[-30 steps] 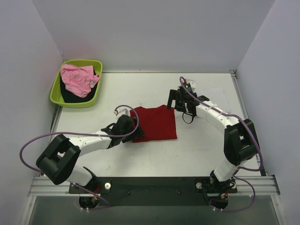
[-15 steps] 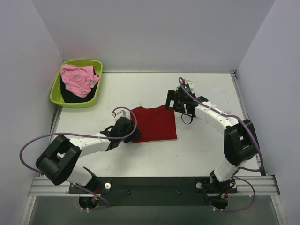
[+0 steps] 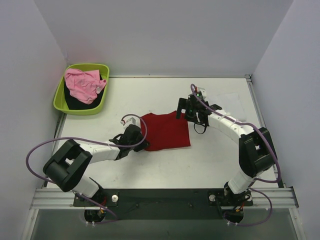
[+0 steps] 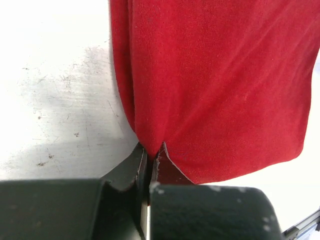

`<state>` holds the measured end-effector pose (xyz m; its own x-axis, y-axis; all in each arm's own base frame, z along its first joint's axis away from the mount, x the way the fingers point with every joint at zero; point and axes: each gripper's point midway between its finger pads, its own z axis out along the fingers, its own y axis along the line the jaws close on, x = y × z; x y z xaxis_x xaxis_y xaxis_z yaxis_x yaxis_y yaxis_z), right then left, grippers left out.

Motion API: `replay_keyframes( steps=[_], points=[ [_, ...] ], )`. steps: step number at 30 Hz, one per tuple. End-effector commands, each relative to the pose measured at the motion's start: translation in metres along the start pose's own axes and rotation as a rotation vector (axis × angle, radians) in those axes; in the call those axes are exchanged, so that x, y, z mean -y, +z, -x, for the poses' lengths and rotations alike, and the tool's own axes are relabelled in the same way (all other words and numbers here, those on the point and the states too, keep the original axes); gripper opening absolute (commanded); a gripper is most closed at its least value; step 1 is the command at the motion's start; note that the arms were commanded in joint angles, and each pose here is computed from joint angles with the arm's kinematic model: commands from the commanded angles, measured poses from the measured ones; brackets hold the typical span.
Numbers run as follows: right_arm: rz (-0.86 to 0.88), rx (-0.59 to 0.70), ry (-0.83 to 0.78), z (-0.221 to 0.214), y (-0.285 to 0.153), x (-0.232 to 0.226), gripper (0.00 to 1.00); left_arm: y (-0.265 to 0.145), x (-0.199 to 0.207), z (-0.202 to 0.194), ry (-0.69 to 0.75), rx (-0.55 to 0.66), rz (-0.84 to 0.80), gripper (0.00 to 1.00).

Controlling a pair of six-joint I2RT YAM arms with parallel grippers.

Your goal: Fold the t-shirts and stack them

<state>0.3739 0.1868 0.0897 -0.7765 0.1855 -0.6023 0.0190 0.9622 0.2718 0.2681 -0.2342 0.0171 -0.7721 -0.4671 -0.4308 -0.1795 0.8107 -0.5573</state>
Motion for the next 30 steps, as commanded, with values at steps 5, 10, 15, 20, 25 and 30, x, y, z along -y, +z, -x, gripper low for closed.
replay_keyframes(
  steps=[5, 10, 15, 20, 25, 30],
  points=[
    [0.030, -0.004, 0.025, 0.005, 0.013, -0.011, 0.99, -0.023, -0.100, -0.060, 0.070, -0.201, 0.311, 0.00],
    [0.029, -0.049, 0.015, -0.004, 0.036, -0.012, 0.98, -0.030, -0.100, -0.058, 0.075, -0.193, 0.299, 0.00],
    [0.008, -0.077, 0.011, -0.010, 0.052, -0.006, 0.98, -0.038, -0.101, -0.058, 0.074, -0.191, 0.286, 0.00],
    [-0.001, -0.100, 0.010, -0.017, 0.063, -0.003, 0.96, -0.041, -0.103, -0.056, 0.072, -0.189, 0.279, 0.00],
    [0.010, -0.125, 0.029, -0.028, 0.068, -0.003, 0.82, -0.042, -0.108, -0.057, 0.068, -0.192, 0.289, 0.00],
    [0.013, -0.167, 0.042, -0.043, 0.070, -0.001, 0.66, -0.039, -0.111, -0.057, 0.055, -0.201, 0.289, 0.00]
  ],
)
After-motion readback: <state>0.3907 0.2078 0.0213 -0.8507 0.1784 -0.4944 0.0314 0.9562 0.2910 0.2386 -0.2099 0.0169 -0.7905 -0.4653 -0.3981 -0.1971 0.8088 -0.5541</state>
